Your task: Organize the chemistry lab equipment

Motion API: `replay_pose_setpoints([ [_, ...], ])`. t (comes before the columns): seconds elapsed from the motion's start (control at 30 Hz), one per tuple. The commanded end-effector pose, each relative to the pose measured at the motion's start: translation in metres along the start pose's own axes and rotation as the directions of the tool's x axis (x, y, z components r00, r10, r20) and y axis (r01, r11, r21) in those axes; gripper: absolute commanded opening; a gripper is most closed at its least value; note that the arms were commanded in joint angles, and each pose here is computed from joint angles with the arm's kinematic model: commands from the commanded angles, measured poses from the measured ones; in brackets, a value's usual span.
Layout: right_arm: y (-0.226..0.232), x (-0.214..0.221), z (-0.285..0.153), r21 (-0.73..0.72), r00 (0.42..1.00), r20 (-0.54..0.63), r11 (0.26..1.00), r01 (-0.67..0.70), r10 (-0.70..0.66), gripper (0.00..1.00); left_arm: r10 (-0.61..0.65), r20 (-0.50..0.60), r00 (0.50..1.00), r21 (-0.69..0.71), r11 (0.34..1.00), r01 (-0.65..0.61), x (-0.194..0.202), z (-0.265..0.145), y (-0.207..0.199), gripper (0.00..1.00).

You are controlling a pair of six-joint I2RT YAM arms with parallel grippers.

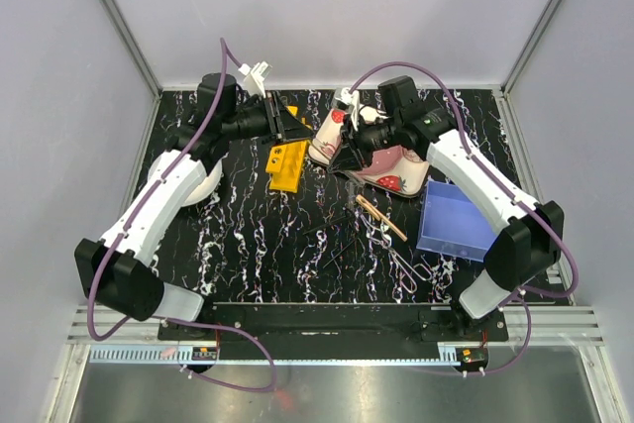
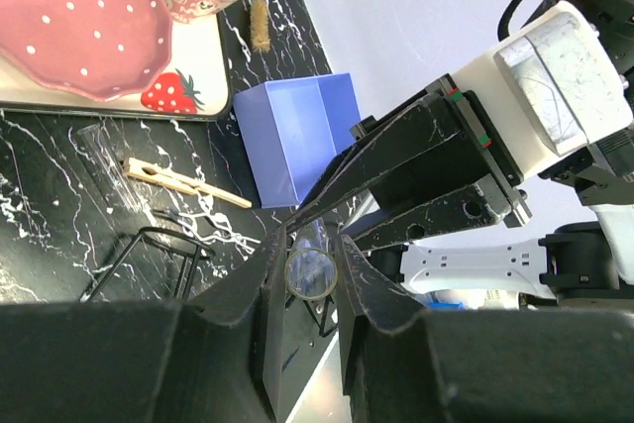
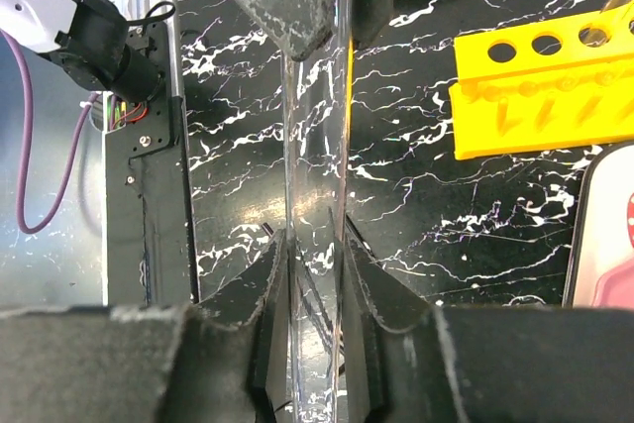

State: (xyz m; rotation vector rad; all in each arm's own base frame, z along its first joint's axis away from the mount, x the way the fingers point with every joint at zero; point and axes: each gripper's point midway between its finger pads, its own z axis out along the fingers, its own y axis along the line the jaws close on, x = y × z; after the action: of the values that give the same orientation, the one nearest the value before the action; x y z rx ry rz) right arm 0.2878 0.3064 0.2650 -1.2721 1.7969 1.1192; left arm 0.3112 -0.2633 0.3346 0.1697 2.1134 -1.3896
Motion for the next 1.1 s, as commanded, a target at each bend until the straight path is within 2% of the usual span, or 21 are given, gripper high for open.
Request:
replay_pose_setpoints([
  [0.0,0.022,-0.014,-0.001,-0.044,0.997,0.054,0.997,0.057,-0.054,0.14,0.011,0.131,0.991,0.05,0.999,-0.017,-0.02,-0.01,-0.021,0.17],
  [0.07,0.023,-0.016,-0.002,-0.036,0.997,0.065,0.999,0.037,-0.034,0.13,-0.008,0.172,0.985,0.055,0.998,-0.001,-0.02,-0.012,-0.018,0.19],
  [0.13,0.024,-0.023,-0.003,-0.034,0.996,0.086,0.999,0.015,-0.012,0.1,-0.018,0.21,0.978,0.053,0.999,0.007,-0.023,-0.012,-0.016,0.26],
  [0.4,0.029,-0.029,0.004,-0.102,0.99,0.116,0.993,-0.067,0.079,0.08,0.001,0.273,0.962,0.013,1.0,-0.005,-0.023,-0.021,-0.009,0.45],
  [0.87,0.026,-0.023,0.016,-0.147,0.982,0.107,0.979,-0.141,0.157,0.08,0.038,0.279,0.959,-0.027,0.999,-0.031,-0.017,-0.018,0.0,0.46],
  [1.07,0.025,-0.021,0.017,-0.149,0.981,0.103,0.978,-0.148,0.164,0.08,0.065,0.275,0.959,-0.048,0.997,-0.054,-0.015,-0.016,-0.001,0.41],
])
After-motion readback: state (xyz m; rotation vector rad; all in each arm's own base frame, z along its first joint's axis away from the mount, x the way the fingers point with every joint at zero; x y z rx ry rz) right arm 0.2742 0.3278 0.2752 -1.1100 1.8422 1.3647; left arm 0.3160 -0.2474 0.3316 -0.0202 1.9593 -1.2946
